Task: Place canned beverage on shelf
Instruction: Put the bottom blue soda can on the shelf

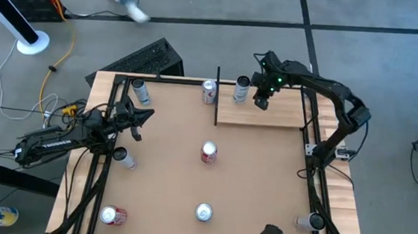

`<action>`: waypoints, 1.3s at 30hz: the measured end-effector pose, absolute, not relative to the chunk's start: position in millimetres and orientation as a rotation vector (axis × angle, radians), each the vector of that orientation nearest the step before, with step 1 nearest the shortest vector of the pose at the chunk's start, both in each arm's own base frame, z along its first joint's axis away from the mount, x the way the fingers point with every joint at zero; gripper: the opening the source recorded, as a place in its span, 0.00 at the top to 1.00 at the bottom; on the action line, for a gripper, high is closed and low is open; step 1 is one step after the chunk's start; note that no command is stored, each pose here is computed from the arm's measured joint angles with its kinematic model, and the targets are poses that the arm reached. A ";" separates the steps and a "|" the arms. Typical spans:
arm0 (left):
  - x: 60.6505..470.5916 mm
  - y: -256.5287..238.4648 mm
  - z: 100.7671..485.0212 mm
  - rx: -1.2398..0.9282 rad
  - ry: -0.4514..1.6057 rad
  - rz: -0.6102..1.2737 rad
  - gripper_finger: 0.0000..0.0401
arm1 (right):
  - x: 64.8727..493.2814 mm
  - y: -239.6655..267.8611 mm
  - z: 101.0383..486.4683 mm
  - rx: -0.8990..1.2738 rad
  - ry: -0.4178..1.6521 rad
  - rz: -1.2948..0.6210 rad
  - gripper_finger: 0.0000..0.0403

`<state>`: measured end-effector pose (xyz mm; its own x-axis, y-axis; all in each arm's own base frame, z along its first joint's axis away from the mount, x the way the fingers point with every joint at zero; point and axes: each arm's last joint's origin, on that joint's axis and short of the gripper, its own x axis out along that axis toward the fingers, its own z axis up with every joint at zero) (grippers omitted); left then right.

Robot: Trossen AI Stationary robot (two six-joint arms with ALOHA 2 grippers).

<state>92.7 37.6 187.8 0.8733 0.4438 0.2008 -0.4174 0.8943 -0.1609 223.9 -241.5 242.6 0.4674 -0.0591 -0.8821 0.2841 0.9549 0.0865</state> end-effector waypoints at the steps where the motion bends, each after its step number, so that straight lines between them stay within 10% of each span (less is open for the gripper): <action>1: 92.7 37.6 187.9 -0.112 -0.237 0.451 1.00 | 224.1 -244.1 240.8 0.253 1.056 -0.204 0.97; 39: 93.2 37.8 184.8 -0.147 -0.211 0.450 1.00 | 238.7 -274.1 234.6 0.488 0.855 -0.201 0.96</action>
<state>93.2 37.8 184.8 0.8790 0.4456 0.1696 -0.4153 0.8903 -0.1868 238.7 -274.1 234.6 0.6453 0.0225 -0.7636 0.3606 0.8722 0.3305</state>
